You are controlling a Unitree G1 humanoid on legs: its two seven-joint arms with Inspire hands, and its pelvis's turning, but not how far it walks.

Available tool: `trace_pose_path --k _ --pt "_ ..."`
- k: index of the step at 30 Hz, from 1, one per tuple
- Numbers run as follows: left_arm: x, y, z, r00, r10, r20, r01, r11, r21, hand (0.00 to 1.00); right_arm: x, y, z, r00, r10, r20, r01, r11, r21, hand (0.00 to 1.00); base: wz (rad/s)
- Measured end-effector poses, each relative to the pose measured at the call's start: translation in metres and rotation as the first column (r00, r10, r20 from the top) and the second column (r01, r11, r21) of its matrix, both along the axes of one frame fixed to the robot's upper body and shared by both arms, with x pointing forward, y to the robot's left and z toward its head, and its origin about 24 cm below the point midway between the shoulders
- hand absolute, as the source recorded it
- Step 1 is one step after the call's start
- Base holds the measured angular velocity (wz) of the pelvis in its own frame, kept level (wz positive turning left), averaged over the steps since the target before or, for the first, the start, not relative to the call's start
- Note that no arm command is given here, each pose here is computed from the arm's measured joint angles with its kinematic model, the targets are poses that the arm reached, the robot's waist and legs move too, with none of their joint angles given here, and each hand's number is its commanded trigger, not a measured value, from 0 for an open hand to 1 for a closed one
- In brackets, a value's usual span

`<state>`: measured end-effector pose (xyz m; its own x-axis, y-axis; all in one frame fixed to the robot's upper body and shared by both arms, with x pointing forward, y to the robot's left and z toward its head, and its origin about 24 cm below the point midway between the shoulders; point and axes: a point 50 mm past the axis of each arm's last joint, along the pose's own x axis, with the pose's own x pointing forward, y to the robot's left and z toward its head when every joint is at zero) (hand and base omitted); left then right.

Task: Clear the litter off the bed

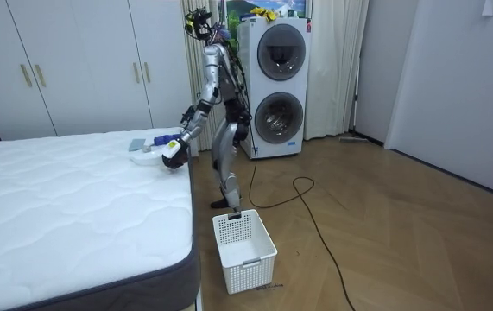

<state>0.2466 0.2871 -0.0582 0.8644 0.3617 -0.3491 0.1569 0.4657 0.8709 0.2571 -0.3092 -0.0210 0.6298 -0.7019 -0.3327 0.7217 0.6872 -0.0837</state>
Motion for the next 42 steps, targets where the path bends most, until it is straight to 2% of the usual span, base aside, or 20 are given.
trace_pose_path --k 9,17,22,42 --pt "-0.009 -0.003 -0.005 0.998 -0.045 -0.048 0.044 0.999 -0.017 1.0 0.014 0.008 0.027 0.997 0.05 0.066 -0.036 0.978 -0.207 0.0 -0.02" --pt "-0.011 -0.002 -0.009 0.99 -0.075 -0.122 0.075 0.997 -0.002 1.0 0.024 0.028 0.033 0.977 0.211 0.034 -0.188 0.924 -0.332 0.0 0.01" --pt "-0.011 -0.003 -0.009 0.985 -0.098 -0.145 0.101 0.995 0.01 1.0 0.027 0.036 0.032 0.964 0.267 0.02 -0.243 0.905 -0.348 0.0 0.08" --pt "0.004 -0.006 0.0 0.986 -0.12 -0.113 0.122 0.992 0.01 1.0 0.035 0.068 0.024 0.885 0.466 -0.025 -0.448 0.832 -0.328 0.0 0.04"
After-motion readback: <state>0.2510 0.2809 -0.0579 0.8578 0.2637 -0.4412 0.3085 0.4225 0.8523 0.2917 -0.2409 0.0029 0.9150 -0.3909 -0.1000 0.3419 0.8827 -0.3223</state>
